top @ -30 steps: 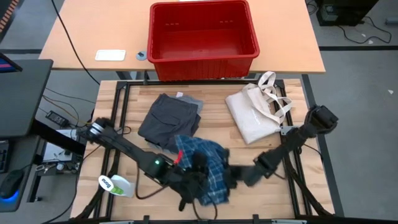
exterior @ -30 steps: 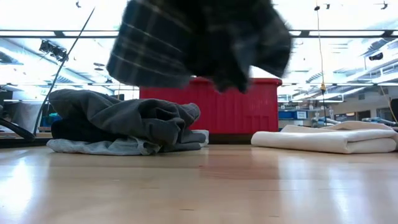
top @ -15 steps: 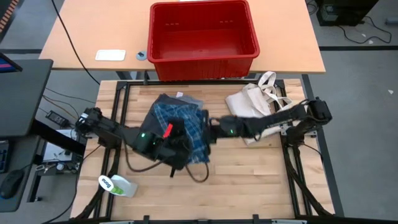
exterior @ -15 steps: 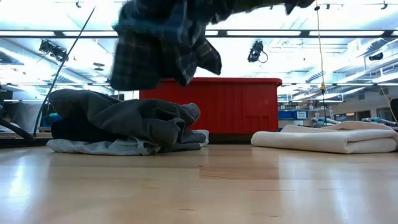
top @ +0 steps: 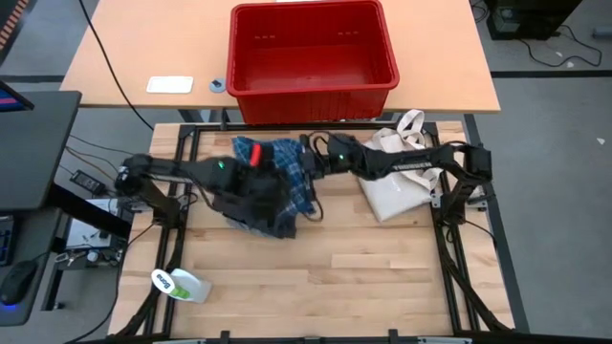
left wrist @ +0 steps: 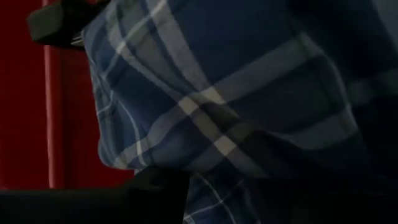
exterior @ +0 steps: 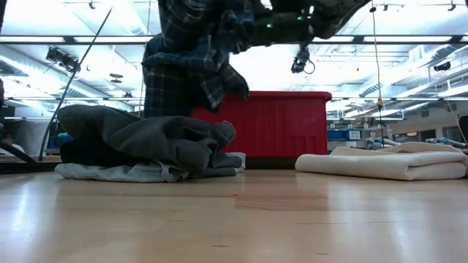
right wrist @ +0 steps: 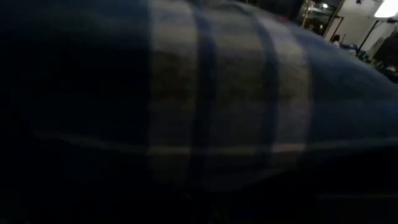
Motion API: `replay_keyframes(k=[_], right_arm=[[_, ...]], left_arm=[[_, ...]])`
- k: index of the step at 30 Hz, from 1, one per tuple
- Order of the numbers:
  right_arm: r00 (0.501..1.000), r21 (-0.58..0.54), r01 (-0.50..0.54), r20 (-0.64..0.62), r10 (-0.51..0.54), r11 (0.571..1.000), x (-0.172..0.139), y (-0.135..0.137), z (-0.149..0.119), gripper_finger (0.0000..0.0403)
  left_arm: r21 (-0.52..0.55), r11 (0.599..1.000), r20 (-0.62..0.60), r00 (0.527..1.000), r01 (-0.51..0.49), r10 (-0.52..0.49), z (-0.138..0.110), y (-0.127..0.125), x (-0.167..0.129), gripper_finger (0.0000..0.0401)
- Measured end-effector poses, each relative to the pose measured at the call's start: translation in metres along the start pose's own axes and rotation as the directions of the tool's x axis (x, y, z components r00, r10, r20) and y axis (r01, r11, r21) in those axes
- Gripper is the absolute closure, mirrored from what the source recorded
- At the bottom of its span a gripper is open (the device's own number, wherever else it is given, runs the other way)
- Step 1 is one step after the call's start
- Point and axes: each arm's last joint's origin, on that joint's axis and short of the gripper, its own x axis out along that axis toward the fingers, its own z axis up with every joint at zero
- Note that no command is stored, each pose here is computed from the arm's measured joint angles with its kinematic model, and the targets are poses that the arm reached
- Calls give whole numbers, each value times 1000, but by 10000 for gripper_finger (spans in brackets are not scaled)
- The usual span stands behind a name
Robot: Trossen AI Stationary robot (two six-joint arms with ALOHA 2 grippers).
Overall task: Fold Laundry from Bin
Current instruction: Remove the blue short from the laundry organizer
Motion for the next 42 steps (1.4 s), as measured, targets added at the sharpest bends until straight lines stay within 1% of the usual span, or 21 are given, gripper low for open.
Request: replay_keyframes(k=[5,9,11,14,16,19,22,24,28,30,32,34,36,38,39,40,41,42], right_arm=[[997,-6,-57,44,57,998,18,-25,0,344],[992,-8,-109,63,110,994,33,-40,-5,344],[991,4,-128,50,128,992,42,-46,-12,344],[987,45,-160,-20,161,986,54,-49,-31,344],[980,74,-180,-72,185,981,57,-50,-43,344],[963,126,-205,-152,223,971,57,-49,-57,343],[932,170,-226,-250,264,959,51,-49,-68,335],[906,200,-227,-314,282,953,47,-46,-72,322],[865,236,-203,-413,287,950,40,-43,-77,269],[825,243,-160,-499,264,957,36,-41,-83,239],[765,223,-78,-612,201,972,27,-40,-83,213],[702,194,-6,-698,142,981,14,-41,-74,197],[644,178,49,-758,105,983,-2,-41,-60,189],[587,181,80,-803,101,980,-19,-40,-48,187],[571,192,87,-814,109,978,-26,-40,-42,187],[569,209,89,-813,122,974,-32,-40,-36,187],[581,238,81,-800,148,968,-38,-40,-28,188],[609,277,58,-771,186,959,-43,-40,-20,190]], left_arm=[[-88,994,8,998,57,-57,-15,30,-5,248],[-115,992,-6,998,55,-56,-28,36,-2,248],[-138,988,-34,997,65,-70,-38,33,6,248],[-167,983,-86,992,81,-96,-53,22,27,248],[-162,983,-118,988,82,-102,-60,11,41,248],[-157,984,-126,987,84,-104,-66,-1,56,248],[-139,987,-122,987,84,-101,-70,-10,71,248],[-131,988,-110,989,83,-98,-72,-15,79,248],[-148,983,-110,986,109,-127,-77,-19,90,248],[-176,974,-114,981,139,-160,-79,-19,94,248],[-192,969,-125,975,158,-183,-82,-20,98,248],[-195,967,-137,972,163,-191,-85,-22,101,248],[-194,968,-139,972,163,-191,-87,-24,103,248],[-185,969,-133,972,166,-192,-87,-26,103,248],[-181,969,-130,973,168,-193,-86,-27,103,248],[-174,970,-129,972,171,-194,-85,-27,100,248],[-168,970,-123,973,174,-196,-84,-27,96,248],[-167,970,-108,974,178,-197,-82,-26,90,248]])
